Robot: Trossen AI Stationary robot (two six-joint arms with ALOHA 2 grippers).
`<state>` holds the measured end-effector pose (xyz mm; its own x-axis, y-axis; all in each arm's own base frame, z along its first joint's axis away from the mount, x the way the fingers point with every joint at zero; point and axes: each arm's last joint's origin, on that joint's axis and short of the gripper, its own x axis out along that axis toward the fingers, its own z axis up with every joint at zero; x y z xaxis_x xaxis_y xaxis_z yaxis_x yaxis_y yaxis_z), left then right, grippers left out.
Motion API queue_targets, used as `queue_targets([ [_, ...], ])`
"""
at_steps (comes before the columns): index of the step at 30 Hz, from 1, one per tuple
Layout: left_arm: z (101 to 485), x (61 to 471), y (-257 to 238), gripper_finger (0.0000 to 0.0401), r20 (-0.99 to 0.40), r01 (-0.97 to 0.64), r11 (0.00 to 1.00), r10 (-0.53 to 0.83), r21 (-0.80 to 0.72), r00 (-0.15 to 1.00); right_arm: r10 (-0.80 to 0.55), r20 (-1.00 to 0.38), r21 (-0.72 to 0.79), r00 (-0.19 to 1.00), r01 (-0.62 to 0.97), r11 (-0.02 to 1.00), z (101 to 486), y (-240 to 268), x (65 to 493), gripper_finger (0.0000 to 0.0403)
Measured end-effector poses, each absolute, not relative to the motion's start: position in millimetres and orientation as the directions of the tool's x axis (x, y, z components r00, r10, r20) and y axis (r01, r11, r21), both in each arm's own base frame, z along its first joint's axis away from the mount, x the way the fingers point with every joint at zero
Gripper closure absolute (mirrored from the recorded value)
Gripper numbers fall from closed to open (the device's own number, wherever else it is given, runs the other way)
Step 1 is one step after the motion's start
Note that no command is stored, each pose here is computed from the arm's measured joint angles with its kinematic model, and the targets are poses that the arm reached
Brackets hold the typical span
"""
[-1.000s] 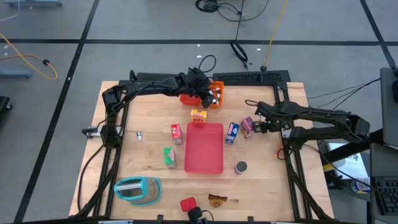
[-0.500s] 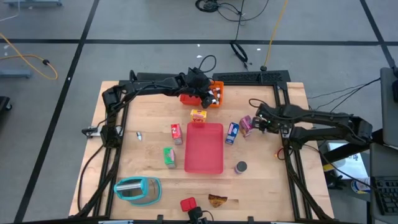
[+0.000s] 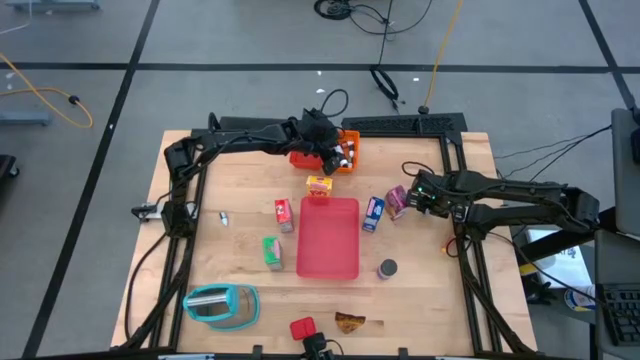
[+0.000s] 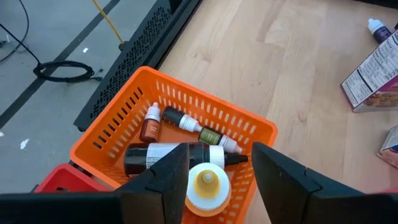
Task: Pick & Place Kitchen Items
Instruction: Put the purple food coloring bottle into the orange basket
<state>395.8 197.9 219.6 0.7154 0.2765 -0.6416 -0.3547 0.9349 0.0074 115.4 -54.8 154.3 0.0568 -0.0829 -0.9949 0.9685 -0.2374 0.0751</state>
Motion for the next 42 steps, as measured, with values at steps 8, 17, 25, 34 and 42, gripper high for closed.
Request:
queue_targets([
  [8,219.3,395.5,197.8,0.0224,-0.645,-0.354,0.935,0.275,0.008,0.713,-0.11,-0.993,0.082,0.052,0.953,-0.292,146.2,-55.5,113.0,0.0259],
  [17,219.3,395.5,197.8,0.0224,-0.645,-0.35,0.937,0.275,0.012,0.713,-0.131,-0.989,0.111,0.071,0.936,-0.334,132.8,-59.5,107.3,0.0259],
  [25,219.3,395.5,197.8,0.0224,-0.645,-0.344,0.939,0.275,0.021,0.713,-0.139,-0.99,0.048,-0.002,0.935,-0.352,132.2,-61.1,100.2,0.0268],
  [34,219.3,395.6,197.8,0.0224,-0.645,-0.339,0.941,0.275,0.027,0.713,-0.156,-0.988,0.064,0.018,0.954,-0.291,132.8,-62.6,102.4,0.0356],
  [42,219.2,395.5,197.7,0.0224,-0.646,-0.339,0.94,0.275,0.027,0.712,-0.18,-0.98,0.12,0.084,0.973,-0.199,156.7,-69.4,115.1,0.0356],
])
